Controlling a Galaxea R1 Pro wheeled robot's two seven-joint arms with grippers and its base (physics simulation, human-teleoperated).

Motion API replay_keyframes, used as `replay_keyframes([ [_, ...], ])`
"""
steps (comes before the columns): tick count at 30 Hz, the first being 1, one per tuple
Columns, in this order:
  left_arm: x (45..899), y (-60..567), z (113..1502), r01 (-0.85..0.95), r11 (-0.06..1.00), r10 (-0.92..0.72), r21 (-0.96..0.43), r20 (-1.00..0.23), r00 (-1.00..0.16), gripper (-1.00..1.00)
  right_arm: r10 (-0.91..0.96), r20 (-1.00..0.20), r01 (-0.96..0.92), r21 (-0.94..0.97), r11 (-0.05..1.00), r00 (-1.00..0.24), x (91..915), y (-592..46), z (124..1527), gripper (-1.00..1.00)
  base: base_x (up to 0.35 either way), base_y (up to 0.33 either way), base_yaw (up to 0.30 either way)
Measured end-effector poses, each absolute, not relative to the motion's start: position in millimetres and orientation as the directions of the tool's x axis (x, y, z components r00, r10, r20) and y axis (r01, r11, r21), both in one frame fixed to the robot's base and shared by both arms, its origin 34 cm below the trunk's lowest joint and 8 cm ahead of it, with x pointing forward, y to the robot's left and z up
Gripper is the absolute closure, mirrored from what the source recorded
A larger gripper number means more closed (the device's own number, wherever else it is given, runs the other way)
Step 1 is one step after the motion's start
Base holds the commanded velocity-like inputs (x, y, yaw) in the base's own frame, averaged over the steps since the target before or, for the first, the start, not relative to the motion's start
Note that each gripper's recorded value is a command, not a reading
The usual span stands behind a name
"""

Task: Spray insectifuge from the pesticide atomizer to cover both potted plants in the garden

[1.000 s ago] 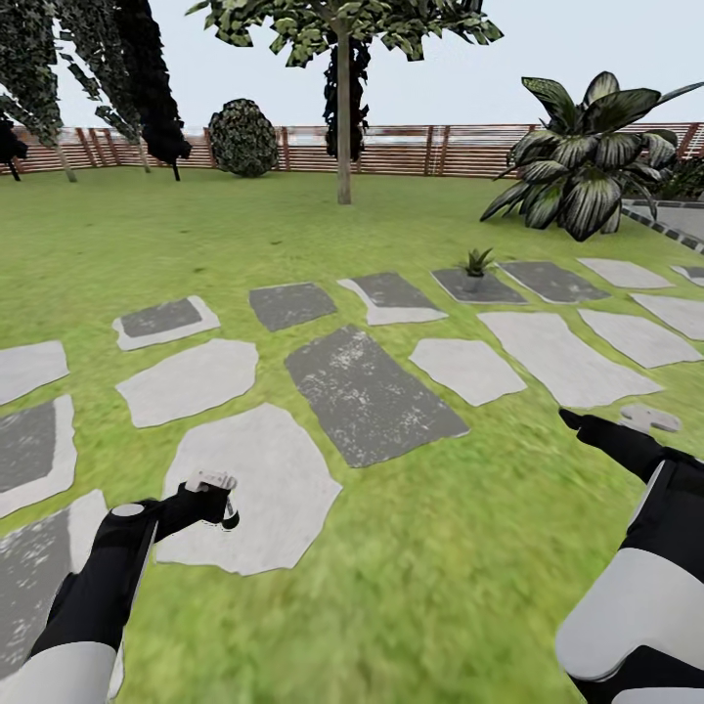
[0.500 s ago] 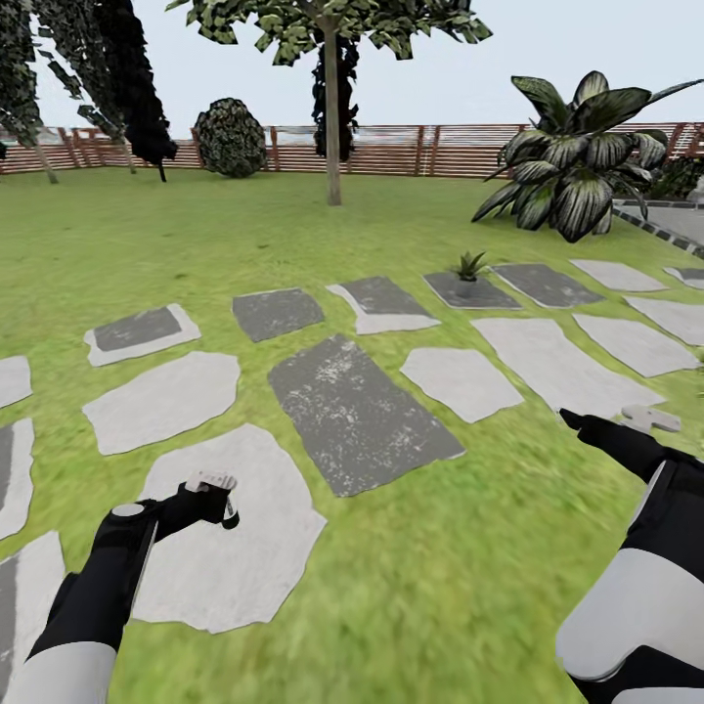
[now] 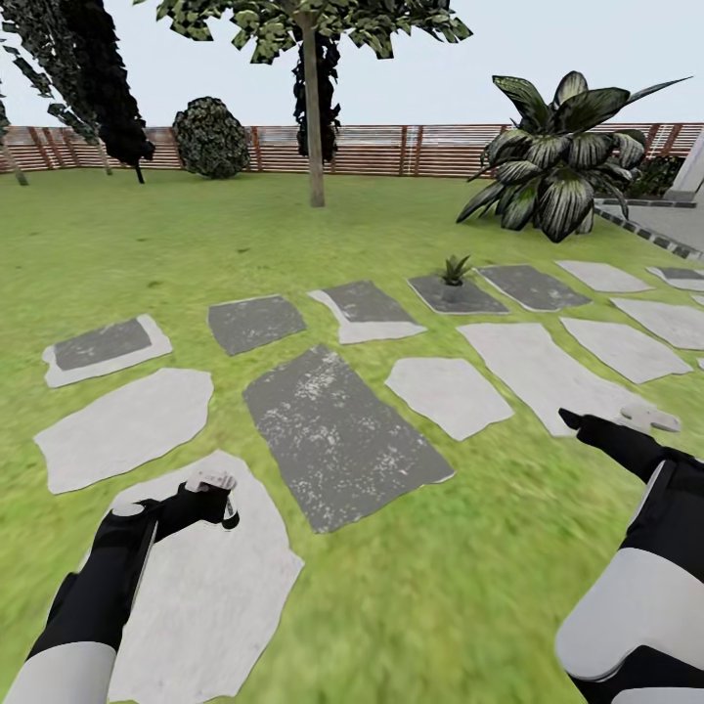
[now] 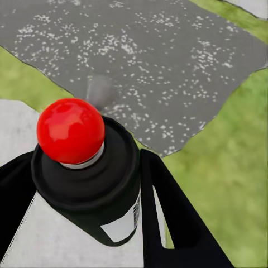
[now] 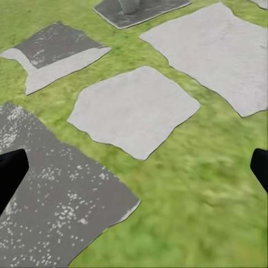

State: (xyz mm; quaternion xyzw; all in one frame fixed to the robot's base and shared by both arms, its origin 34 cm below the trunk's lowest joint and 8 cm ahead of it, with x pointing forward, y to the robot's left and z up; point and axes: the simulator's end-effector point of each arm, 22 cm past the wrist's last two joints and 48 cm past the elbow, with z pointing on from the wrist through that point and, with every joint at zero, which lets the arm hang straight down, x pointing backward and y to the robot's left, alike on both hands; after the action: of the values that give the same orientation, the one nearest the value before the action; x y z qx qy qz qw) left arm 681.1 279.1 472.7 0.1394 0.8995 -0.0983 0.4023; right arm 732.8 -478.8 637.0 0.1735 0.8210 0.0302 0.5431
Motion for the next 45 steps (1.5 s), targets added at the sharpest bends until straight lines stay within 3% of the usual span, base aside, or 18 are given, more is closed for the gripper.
replay_keyframes([
  [45, 680.6, 278.8, 472.3, 0.331, 0.941, 0.172, -0.065, -0.751, -0.638, 1.00, 0.317, -0.882, 0.252, 0.237, 0.938, -0.349, 732.6, -479.0, 637.2, -1.00, 0.340, -0.082, -0.028],
])
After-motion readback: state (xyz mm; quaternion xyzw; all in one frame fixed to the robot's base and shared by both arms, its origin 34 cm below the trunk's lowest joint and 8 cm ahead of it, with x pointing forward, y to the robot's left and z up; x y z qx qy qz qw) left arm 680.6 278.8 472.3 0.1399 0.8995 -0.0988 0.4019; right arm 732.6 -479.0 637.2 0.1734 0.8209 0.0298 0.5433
